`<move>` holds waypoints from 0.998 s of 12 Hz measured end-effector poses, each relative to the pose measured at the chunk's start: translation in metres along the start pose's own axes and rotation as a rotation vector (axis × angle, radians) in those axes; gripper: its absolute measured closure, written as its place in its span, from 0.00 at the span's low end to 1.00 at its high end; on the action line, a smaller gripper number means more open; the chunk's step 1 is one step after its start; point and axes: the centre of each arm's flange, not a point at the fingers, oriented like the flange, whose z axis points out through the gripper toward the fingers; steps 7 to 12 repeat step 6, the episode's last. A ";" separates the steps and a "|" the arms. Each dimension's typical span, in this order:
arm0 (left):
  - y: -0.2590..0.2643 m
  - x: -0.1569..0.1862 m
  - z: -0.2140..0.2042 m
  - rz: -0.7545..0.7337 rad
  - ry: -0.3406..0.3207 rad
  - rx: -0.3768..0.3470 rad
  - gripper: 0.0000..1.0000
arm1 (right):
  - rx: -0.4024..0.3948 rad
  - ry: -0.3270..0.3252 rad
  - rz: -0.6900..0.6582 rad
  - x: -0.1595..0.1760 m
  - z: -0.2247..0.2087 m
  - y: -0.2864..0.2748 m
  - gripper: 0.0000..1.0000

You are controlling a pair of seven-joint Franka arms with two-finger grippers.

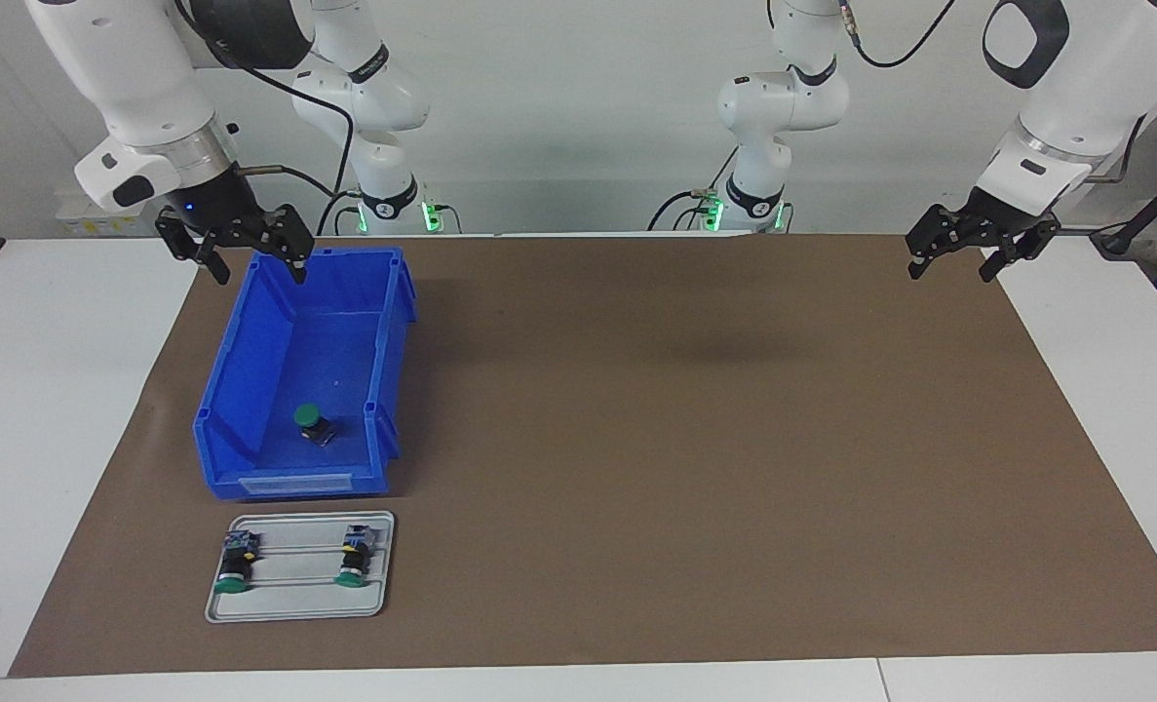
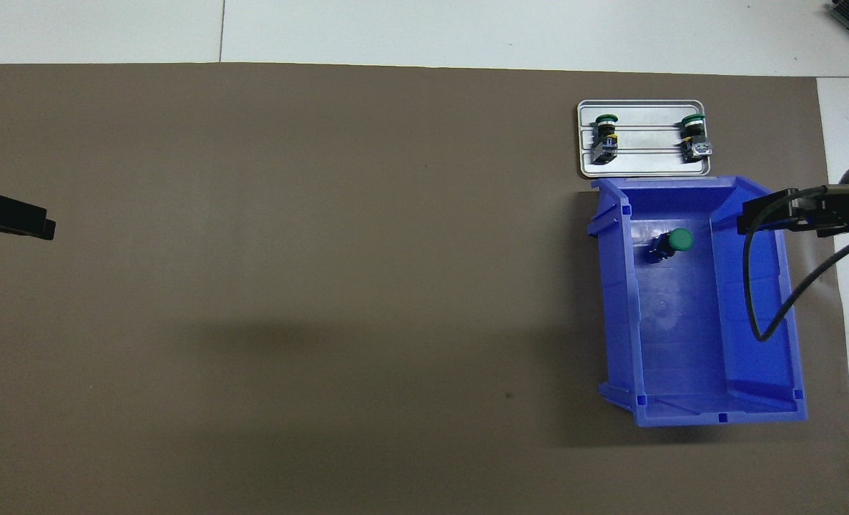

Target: Place and press button with both arms

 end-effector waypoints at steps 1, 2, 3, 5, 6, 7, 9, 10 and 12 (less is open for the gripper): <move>0.000 0.000 0.000 0.000 0.000 0.000 0.00 | -0.005 0.000 0.015 0.000 0.000 0.000 0.00; 0.000 0.000 0.000 0.000 0.000 0.000 0.00 | -0.008 0.001 0.024 0.000 0.000 -0.001 0.00; 0.000 0.000 0.000 0.000 0.000 0.000 0.00 | -0.009 0.004 0.030 0.000 -0.001 -0.002 0.00; 0.000 0.000 0.000 0.000 0.000 0.000 0.00 | -0.007 0.020 0.032 0.002 -0.002 -0.002 0.00; 0.000 0.000 0.000 0.000 0.000 0.000 0.00 | -0.007 0.023 0.032 0.002 -0.003 -0.002 0.00; 0.000 0.000 0.000 0.000 0.000 0.000 0.00 | -0.007 0.023 0.032 0.002 -0.003 -0.002 0.00; 0.000 0.000 0.000 0.000 0.000 0.000 0.00 | -0.007 0.023 0.032 0.002 -0.003 -0.002 0.00; 0.000 0.000 0.000 0.000 0.000 0.000 0.00 | -0.007 0.023 0.032 0.002 -0.003 -0.002 0.00; 0.000 0.000 0.000 0.000 0.000 0.000 0.00 | -0.007 0.023 0.032 0.002 -0.003 -0.002 0.00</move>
